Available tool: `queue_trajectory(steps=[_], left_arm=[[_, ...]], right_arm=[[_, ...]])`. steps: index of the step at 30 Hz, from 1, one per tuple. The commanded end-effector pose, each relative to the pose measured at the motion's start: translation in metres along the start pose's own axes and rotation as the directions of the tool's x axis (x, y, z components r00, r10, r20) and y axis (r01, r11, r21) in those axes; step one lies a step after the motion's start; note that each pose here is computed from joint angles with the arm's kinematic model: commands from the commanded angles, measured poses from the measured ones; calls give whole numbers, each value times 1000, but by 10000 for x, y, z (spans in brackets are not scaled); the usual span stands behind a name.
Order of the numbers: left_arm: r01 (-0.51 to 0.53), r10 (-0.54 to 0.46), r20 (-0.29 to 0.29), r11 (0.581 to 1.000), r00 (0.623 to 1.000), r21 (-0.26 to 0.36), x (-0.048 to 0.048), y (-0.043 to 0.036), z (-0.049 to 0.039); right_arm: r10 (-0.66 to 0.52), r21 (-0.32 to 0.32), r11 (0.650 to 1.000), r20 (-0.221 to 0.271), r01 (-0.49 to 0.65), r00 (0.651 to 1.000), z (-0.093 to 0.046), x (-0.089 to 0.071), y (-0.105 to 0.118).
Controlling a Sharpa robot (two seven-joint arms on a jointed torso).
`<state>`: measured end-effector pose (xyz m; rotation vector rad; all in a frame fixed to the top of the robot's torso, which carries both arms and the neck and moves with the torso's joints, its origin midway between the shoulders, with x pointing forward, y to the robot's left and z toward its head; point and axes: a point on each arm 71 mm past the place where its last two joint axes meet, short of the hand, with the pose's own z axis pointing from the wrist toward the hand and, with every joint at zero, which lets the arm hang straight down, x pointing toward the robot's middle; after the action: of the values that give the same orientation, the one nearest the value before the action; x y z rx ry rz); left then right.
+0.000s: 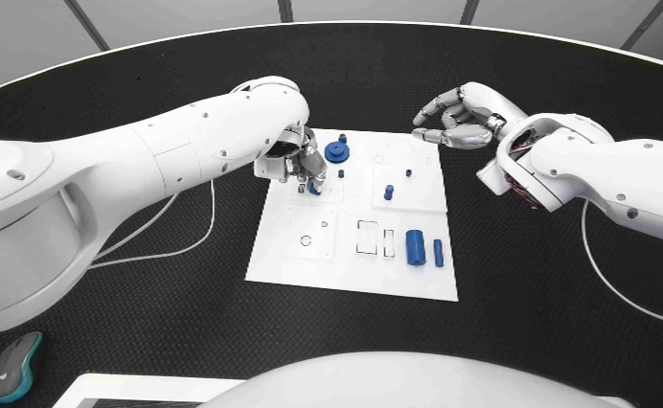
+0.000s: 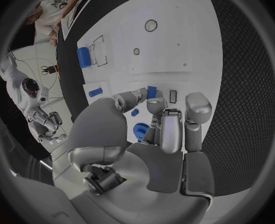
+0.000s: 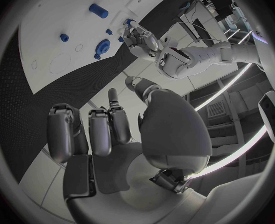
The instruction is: Assemble the parts on the task board
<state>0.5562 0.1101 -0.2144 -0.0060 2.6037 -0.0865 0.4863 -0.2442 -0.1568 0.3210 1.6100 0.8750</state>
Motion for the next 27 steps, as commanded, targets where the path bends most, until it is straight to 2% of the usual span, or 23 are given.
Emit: queue_trajectory(steps=[1,27], left_arm=[[1,-1,1,1000,1000,-17,2,8,4],[25,-24,31,999,999,-21,14,2,44]], right_arm=[[0,-1,1000,1,0,1000,1,0,1],[1,-1,1000,1,-1,1000,-6,-1,2]])
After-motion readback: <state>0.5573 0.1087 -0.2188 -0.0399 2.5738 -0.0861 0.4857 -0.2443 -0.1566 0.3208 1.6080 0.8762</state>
